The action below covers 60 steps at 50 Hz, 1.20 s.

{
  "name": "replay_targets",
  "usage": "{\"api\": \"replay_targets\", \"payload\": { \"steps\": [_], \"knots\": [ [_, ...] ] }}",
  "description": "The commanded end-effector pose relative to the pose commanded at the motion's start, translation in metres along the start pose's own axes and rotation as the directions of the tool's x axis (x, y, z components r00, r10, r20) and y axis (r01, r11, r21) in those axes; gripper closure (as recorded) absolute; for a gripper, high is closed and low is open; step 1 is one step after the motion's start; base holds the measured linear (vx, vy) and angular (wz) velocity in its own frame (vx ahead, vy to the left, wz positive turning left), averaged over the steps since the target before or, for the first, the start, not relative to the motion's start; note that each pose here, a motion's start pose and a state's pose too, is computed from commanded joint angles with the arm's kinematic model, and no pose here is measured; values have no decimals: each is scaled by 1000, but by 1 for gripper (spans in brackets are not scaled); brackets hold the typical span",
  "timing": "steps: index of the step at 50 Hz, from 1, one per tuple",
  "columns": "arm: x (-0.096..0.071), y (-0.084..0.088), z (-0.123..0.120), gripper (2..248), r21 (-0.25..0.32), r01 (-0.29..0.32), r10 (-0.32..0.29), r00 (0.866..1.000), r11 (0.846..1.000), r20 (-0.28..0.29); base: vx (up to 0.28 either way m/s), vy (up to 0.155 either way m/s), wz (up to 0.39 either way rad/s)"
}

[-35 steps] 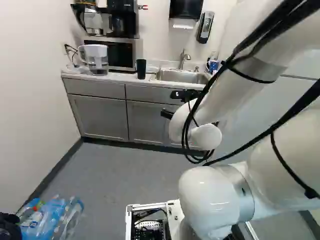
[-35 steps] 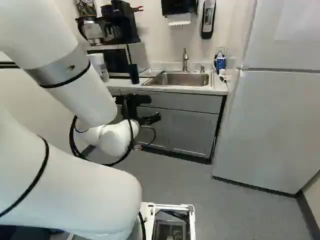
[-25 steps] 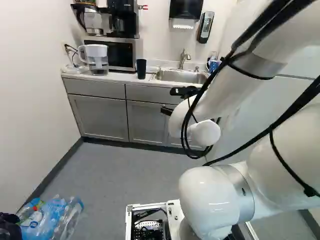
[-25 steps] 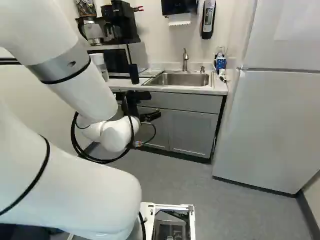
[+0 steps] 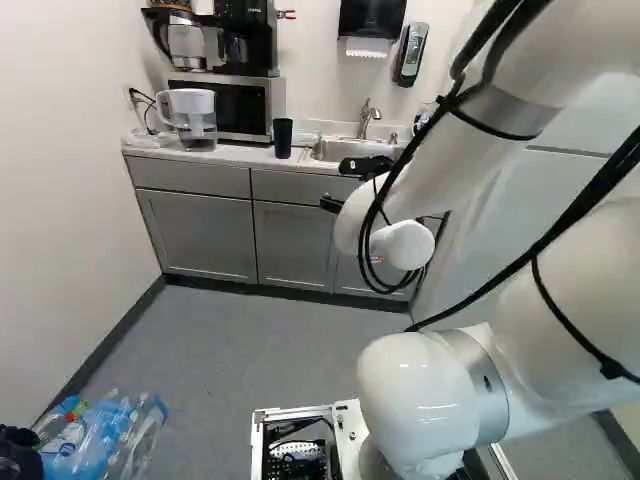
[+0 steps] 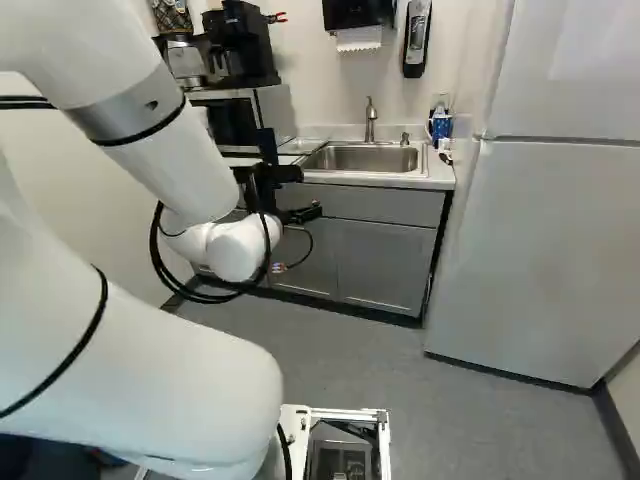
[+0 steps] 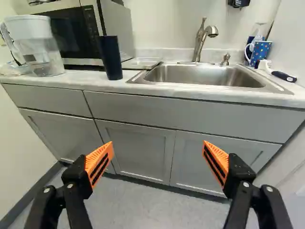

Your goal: Rinse the cup and place it in the tray

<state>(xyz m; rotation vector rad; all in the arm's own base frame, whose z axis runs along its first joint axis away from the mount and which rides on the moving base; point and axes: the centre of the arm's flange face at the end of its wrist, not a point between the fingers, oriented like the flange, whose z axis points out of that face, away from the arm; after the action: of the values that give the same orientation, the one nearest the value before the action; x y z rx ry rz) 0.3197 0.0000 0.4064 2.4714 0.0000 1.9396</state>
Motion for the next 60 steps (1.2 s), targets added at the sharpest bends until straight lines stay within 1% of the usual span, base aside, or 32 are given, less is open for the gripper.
{"api": "replay_targets", "payload": {
  "steps": [19,60],
  "knots": [
    [23,0,17,3,0,0,0,1000,1000,-22,0,0,0],
    [63,0,34,3,0,0,0,999,1000,-32,0,0,0]
  ]
}}
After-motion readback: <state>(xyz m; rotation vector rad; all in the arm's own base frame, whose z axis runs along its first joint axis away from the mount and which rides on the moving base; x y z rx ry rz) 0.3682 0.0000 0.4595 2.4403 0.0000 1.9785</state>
